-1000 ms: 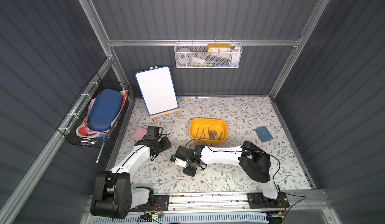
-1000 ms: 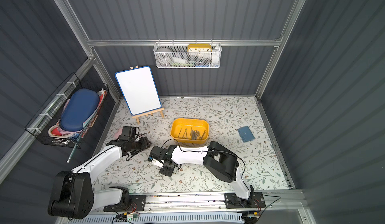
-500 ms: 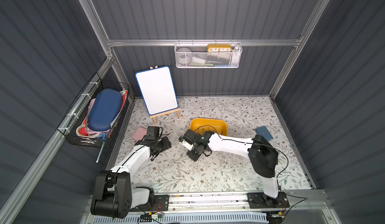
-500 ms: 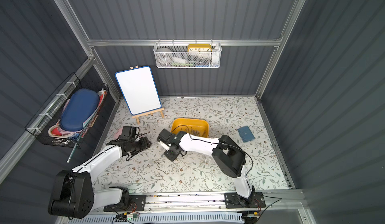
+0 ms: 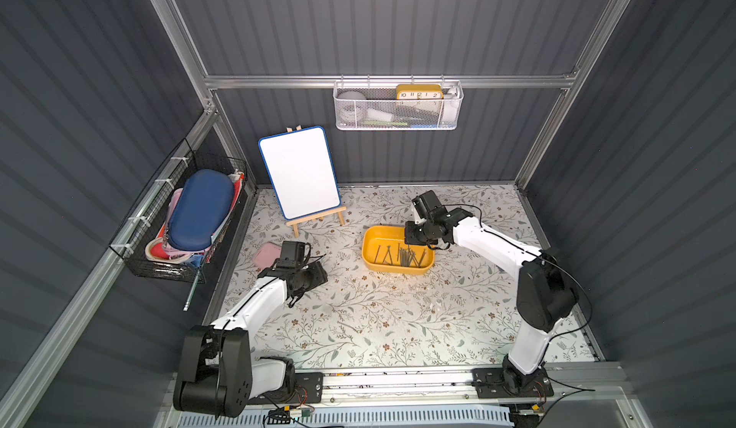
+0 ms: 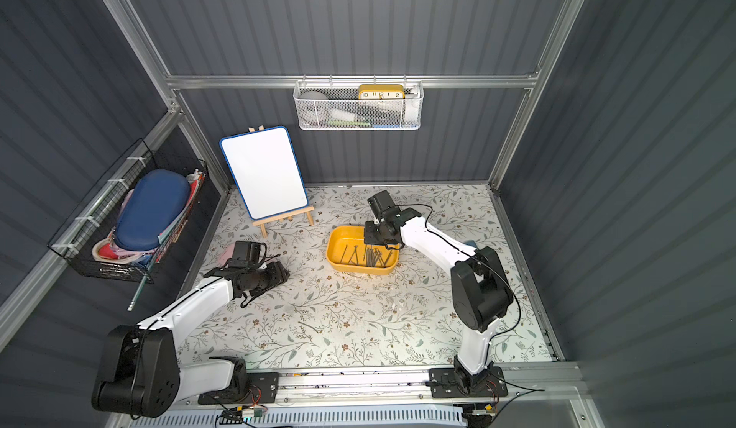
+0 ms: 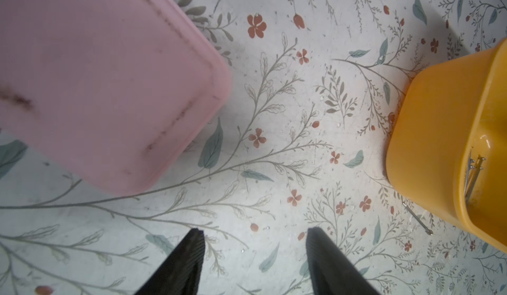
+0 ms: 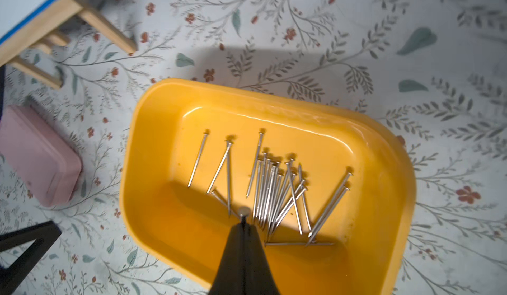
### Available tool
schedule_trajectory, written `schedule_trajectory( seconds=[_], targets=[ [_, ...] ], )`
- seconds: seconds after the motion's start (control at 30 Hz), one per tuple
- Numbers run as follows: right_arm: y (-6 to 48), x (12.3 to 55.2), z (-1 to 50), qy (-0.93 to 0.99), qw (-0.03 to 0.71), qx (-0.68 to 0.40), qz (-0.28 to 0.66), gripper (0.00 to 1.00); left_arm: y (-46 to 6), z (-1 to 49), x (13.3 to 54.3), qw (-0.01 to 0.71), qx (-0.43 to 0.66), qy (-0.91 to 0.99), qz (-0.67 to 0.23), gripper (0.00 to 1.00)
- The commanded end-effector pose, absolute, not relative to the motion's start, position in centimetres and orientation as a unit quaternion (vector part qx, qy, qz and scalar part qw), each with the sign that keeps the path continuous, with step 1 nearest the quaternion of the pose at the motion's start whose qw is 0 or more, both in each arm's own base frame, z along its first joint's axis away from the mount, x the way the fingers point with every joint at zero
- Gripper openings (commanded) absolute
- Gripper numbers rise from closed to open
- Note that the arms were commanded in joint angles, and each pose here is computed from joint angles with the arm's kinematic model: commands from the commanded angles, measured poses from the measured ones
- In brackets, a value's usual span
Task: Put the nails on the desktop into the storage box
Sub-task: Place the nail in the storage box.
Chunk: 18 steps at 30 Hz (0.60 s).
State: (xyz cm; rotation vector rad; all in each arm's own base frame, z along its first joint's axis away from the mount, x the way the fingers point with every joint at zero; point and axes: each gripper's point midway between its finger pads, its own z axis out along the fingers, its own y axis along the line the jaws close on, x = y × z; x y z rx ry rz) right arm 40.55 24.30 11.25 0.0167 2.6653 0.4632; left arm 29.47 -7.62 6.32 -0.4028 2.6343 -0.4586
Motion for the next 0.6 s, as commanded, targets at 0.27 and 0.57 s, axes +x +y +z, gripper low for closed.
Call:
schedule_trajectory(
  seconds=[0.27,0.57],
  targets=[
    [24.5,41.3,5.4,0.969,0.160,0.055,0.179,0.09,-7.8,5.6,29.0,0.205,-0.134,0.955,-0.166,0.64],
    [29.1,38.3,12.2,0.949,0.191,-0.056,0.246,0.30,-7.8,5.8,29.0,0.208,-0.135,0.955,-0.165,0.64]
  ],
)
